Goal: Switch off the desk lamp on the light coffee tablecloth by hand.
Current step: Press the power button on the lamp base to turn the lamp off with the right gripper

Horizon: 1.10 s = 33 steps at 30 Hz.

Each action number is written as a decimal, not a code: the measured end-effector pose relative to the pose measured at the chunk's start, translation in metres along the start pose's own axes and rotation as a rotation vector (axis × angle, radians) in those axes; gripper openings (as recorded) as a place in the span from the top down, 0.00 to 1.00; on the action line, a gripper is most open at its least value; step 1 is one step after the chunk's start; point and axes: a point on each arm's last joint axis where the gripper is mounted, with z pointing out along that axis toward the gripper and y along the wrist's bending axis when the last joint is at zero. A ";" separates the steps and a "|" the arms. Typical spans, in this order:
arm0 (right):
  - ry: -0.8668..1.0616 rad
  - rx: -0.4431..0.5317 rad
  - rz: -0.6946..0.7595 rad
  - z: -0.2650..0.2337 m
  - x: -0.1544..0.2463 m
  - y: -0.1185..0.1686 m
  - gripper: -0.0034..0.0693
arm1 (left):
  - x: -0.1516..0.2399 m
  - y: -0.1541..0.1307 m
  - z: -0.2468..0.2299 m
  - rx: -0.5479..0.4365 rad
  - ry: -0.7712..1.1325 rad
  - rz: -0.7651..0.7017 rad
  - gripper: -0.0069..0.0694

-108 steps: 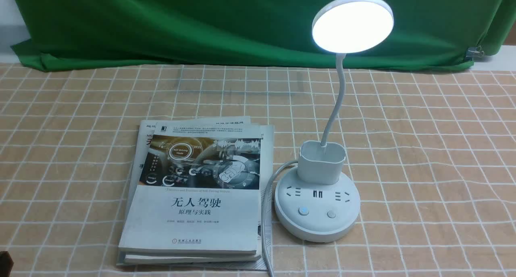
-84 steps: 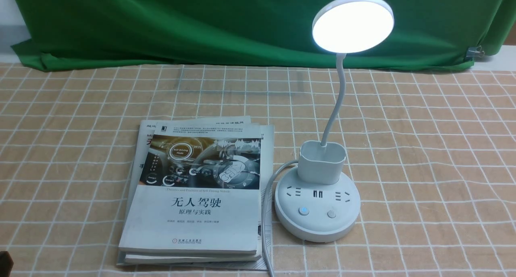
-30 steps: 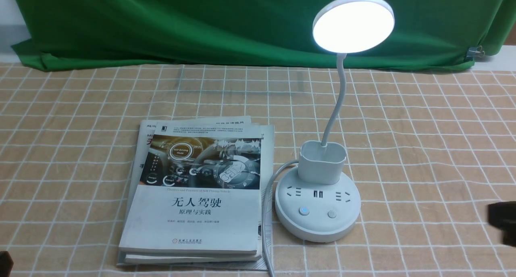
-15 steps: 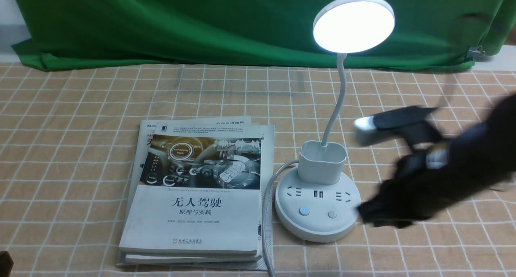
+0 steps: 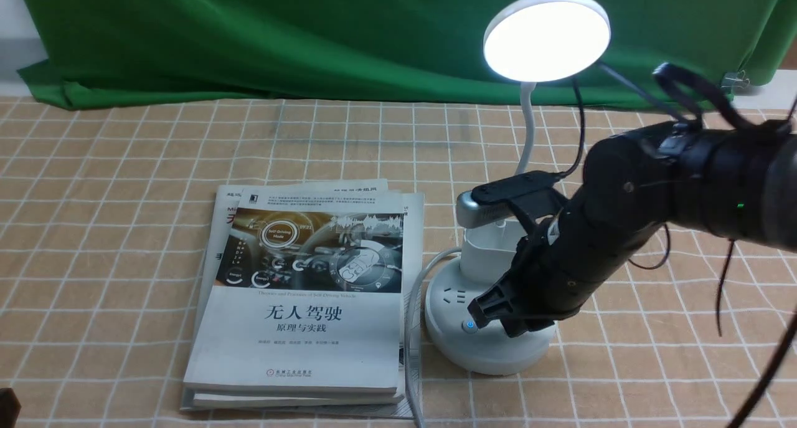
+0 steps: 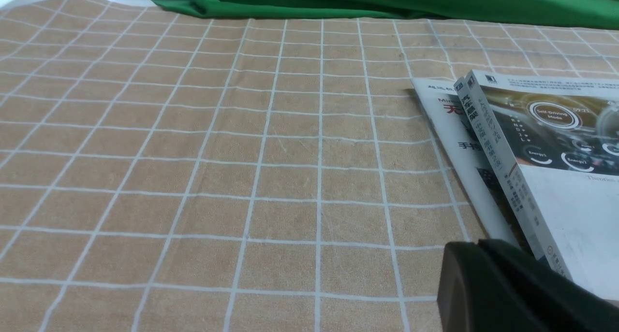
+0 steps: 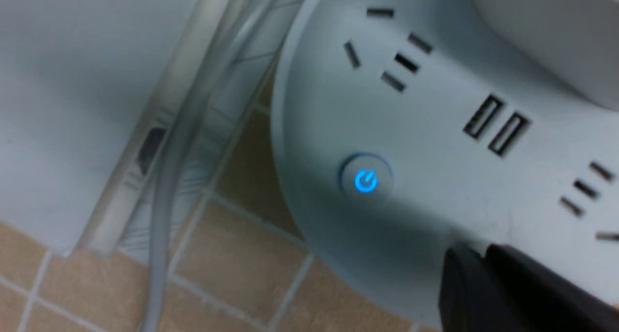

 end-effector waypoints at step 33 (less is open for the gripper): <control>0.029 0.033 0.009 0.007 -0.003 -0.006 0.88 | 0.000 0.000 0.000 0.000 0.000 0.000 0.90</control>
